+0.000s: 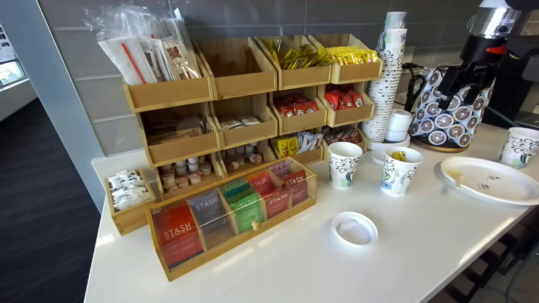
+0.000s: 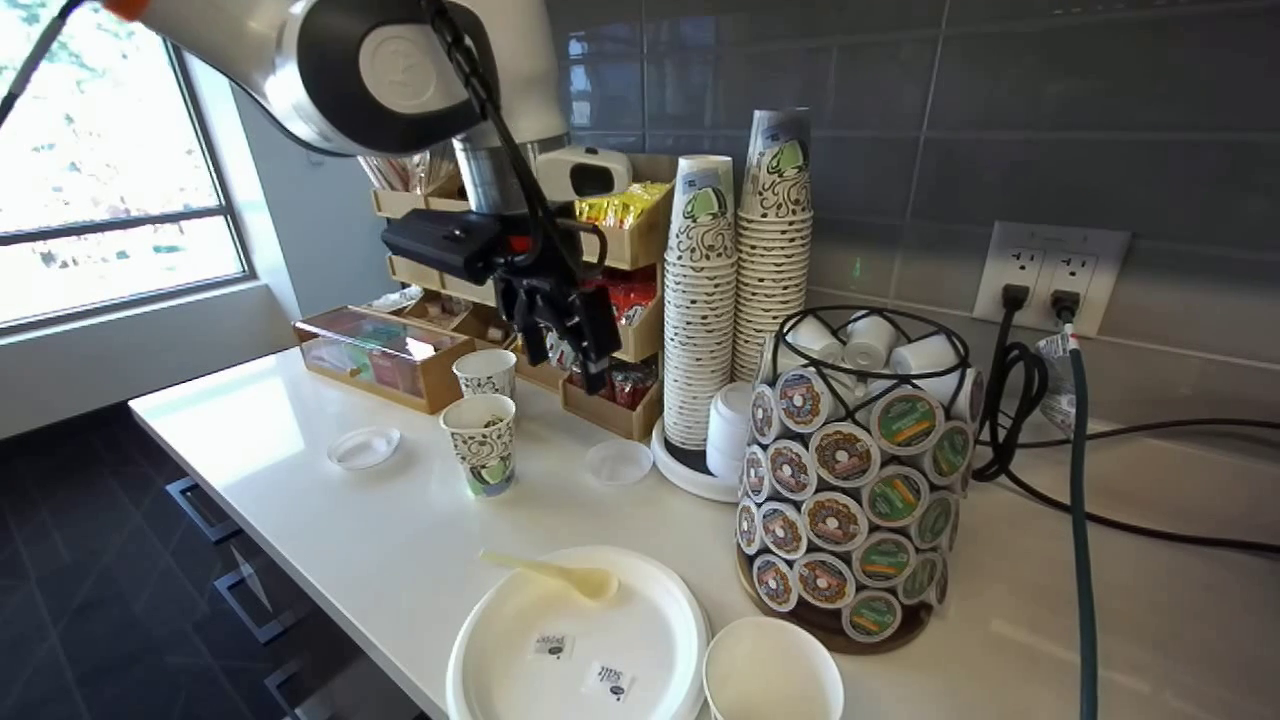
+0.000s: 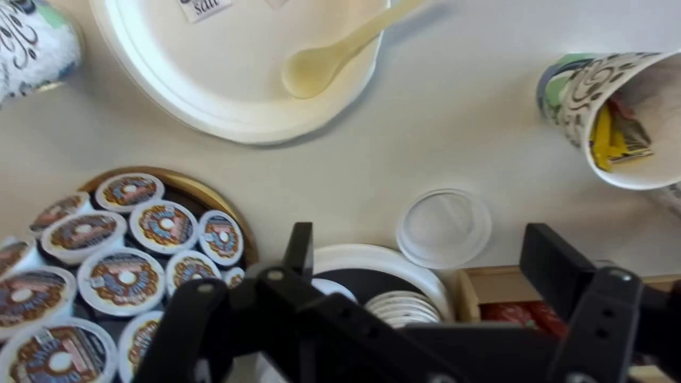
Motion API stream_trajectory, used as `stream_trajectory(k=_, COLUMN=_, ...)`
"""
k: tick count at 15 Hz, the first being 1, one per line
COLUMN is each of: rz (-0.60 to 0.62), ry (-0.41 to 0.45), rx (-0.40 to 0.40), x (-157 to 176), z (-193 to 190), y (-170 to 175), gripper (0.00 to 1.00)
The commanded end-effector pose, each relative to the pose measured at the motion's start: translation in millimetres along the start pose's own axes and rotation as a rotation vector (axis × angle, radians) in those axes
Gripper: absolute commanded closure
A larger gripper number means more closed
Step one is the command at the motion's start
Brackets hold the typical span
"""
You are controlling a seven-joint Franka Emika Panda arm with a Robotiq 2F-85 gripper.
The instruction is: Put the spoon in the left cup
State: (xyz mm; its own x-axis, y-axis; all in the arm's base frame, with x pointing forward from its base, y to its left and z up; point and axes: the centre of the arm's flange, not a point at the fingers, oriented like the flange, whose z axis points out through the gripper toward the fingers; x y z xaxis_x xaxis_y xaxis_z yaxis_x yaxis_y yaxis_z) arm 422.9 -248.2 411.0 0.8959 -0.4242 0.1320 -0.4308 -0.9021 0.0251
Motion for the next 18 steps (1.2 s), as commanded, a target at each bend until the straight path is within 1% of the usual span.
stream_trajectory(k=1, rz=0.181, ry=-0.04, rx=-0.078, x=-21, z=28, y=15, gripper=0.0)
stream_trajectory(k=4, rz=0.331, ry=-0.115, rx=-0.114, x=-33, z=47, y=31, gripper=0.0)
stream_trajectory(k=5, rz=0.367, ry=-0.165, rx=-0.107, x=-36, z=51, y=34, gripper=0.0)
stream_trajectory(k=6, rz=0.394, ry=-0.217, rx=-0.066, x=-40, z=54, y=37, gripper=0.0)
stream_trajectory(k=7, rz=0.328, ry=-0.15, rx=-0.089, x=-34, z=47, y=33, gripper=0.0)
stream_trajectory(k=8, rz=0.344, ry=-0.181, rx=-0.085, x=-38, z=51, y=35, gripper=0.0)
stream_trajectory(k=9, rz=0.352, ry=-0.191, rx=-0.082, x=-39, z=52, y=36, gripper=0.0)
stream_trajectory(k=13, rz=0.361, ry=-0.196, rx=-0.078, x=-39, z=53, y=36, gripper=0.0)
stream_trajectory(k=14, rz=0.414, ry=-0.22, rx=-0.059, x=-35, z=61, y=33, gripper=0.0)
stream_trajectory(k=15, rz=0.438, ry=-0.243, rx=-0.052, x=-34, z=67, y=33, gripper=0.0)
stream_trajectory(k=16, rz=0.484, ry=-0.264, rx=-0.067, x=-35, z=77, y=34, gripper=0.0)
stream_trajectory(k=18, rz=0.547, ry=-0.299, rx=-0.074, x=-38, z=92, y=40, gripper=0.0)
